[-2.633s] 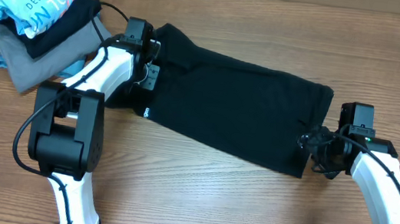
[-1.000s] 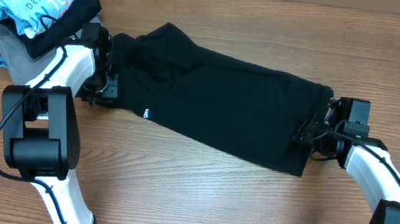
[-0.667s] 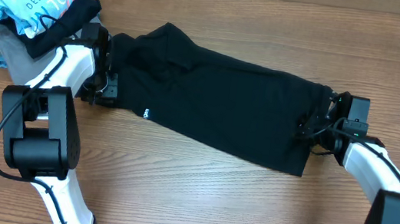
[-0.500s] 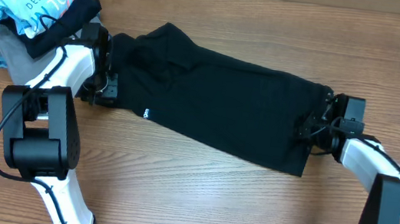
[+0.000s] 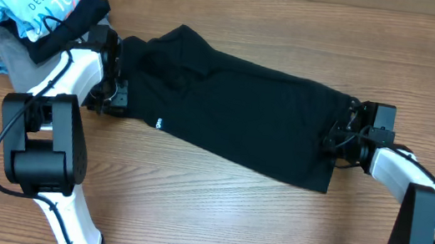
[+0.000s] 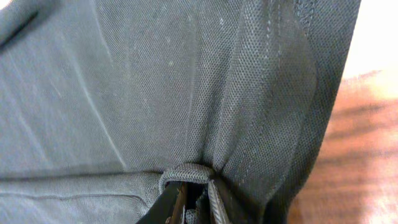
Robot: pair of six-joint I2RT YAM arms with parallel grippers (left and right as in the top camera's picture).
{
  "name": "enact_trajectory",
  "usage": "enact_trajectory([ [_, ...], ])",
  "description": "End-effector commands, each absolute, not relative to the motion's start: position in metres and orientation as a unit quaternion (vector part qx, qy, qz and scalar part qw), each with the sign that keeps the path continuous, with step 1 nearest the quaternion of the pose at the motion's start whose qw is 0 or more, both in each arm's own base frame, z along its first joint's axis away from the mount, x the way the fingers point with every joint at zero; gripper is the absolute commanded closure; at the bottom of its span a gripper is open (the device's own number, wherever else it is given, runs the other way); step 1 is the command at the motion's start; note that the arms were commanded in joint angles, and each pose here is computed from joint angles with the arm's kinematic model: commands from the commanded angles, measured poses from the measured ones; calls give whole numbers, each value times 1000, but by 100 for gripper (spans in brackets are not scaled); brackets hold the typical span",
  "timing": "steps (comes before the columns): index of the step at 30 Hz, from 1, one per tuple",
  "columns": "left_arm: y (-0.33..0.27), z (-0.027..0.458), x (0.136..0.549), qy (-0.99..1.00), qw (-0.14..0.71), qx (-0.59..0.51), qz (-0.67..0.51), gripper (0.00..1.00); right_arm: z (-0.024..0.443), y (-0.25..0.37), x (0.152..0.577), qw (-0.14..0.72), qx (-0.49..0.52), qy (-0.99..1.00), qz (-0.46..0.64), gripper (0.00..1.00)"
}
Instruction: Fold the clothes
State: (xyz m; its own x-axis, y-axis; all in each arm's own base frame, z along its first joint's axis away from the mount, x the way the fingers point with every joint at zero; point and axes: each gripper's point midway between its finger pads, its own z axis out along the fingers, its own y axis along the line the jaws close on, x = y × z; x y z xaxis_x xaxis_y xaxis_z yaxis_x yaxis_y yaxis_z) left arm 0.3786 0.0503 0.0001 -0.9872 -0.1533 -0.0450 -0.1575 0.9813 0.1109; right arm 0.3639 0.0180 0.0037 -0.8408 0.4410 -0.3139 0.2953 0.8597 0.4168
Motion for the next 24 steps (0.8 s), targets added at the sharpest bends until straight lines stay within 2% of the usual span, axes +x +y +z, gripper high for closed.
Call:
enact_trajectory([
  [1,31,-28,360,998,-23,-56,20,63,28,15,369,232,179,940,172,85],
  [6,34,-28,360,998,-23,-56,29,63,44,8,365,240,181,942,151,82],
  [10,34,-28,360,998,-23,-56,29,61,47,8,363,238,182,942,151,75],
  [15,34,-28,361,998,-23,-56,29,61,44,8,359,228,184,945,150,86],
  [17,34,-28,361,998,-22,-56,29,61,44,8,359,228,183,944,149,86],
  [18,34,-28,361,998,-22,-56,29,61,44,8,359,230,183,944,149,78],
  [19,34,-28,361,998,-22,-56,29,61,44,7,360,232,184,944,147,62],
  [20,34,-28,361,998,-22,-56,29,60,43,5,361,234,186,944,140,56],
  [24,34,-28,361,998,-22,-56,29,57,35,-3,363,234,192,946,117,55],
])
